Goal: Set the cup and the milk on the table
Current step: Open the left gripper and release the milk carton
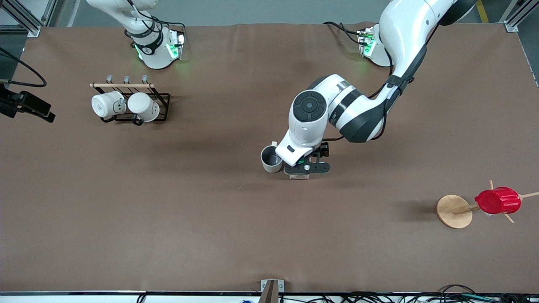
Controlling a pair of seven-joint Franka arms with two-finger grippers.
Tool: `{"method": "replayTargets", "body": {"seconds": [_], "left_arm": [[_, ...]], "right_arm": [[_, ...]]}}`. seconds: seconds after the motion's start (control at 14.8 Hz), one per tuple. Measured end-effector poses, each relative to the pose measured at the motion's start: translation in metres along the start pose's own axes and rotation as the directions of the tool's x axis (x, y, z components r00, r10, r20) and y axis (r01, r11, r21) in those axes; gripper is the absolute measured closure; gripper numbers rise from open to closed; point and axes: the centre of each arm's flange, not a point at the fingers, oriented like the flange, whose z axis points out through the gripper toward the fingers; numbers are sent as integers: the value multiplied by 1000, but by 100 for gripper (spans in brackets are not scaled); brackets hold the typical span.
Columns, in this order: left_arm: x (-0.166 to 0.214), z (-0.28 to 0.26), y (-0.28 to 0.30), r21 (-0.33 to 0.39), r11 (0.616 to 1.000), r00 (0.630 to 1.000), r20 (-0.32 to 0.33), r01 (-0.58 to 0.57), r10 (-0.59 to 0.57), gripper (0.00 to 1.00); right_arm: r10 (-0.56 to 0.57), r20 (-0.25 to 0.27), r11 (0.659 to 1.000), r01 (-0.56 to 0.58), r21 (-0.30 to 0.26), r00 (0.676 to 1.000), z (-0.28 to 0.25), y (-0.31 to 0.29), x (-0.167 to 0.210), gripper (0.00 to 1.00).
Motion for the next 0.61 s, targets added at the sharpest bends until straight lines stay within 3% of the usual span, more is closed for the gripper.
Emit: {"method": "replayTargets", "body": {"seconds": [0.34, 0.61], "left_arm": [[25, -73, -59, 20, 995, 989, -112, 103, -100, 0], [37, -113, -127, -21, 993, 988, -94, 120, -122, 0]], "right_arm": [[1, 0, 1000, -1, 0, 1000, 0, 0, 0, 0], [1, 0, 1000, -1, 0, 1000, 0, 0, 0, 0]]}}
